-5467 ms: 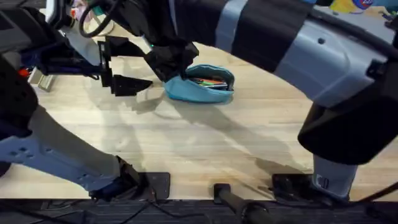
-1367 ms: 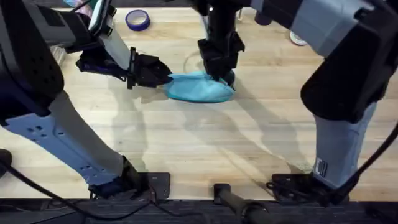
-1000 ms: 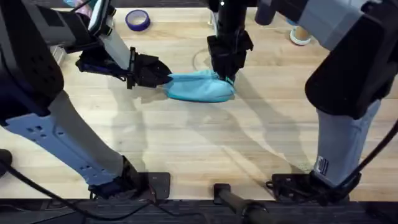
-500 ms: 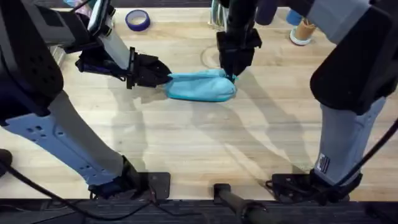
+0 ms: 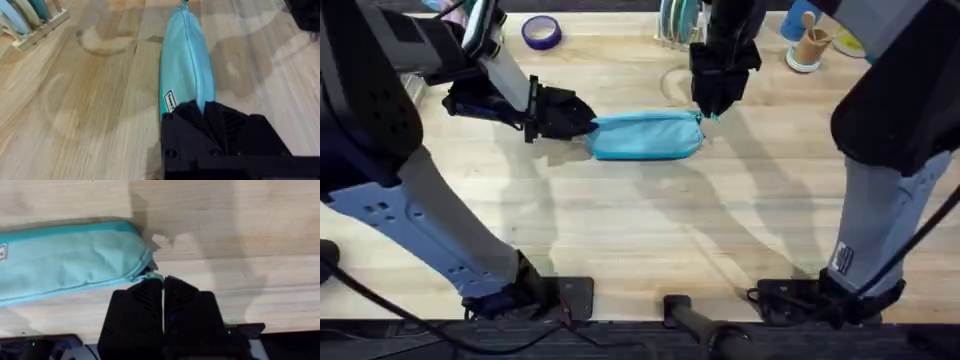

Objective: Unzip the bag, pick up the pens from the table one at a time and place them inside, then zip the bag closed.

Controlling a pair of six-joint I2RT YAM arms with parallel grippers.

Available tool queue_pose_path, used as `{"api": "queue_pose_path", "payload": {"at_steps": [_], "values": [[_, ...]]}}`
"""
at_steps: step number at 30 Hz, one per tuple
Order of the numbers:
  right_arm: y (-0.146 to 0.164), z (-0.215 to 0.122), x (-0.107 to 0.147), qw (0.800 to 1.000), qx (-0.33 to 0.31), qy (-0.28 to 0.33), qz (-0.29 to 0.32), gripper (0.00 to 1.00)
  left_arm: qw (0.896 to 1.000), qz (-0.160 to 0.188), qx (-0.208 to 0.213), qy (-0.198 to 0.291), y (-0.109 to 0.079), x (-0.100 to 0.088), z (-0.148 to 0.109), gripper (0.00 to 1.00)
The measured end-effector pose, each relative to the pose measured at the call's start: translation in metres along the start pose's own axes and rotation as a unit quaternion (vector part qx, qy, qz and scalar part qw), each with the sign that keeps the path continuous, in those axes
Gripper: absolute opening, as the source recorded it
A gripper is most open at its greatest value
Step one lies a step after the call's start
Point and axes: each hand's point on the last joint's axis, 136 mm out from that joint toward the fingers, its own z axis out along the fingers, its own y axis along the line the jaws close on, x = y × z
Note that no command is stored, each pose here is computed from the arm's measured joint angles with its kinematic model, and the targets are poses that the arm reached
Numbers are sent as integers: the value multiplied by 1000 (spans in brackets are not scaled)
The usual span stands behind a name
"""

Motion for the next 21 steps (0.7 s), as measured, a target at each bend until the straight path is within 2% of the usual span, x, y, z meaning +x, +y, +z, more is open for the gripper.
{"api": "queue_pose_path", "payload": {"at_steps": [5, 14, 21], "values": [[-4, 4, 0, 1000, 0, 7, 7, 33, 1000, 0, 0, -1, 0, 0, 0, 42], [-18, 49, 2, 998, 4, 49, 30, 33, 1000, -1, 2, -1, -1, -1, 1, 42], [-28, 62, 5, 997, 0, 69, 45, 33, 1000, 1, 6, -1, -2, -2, 4, 42]]}}
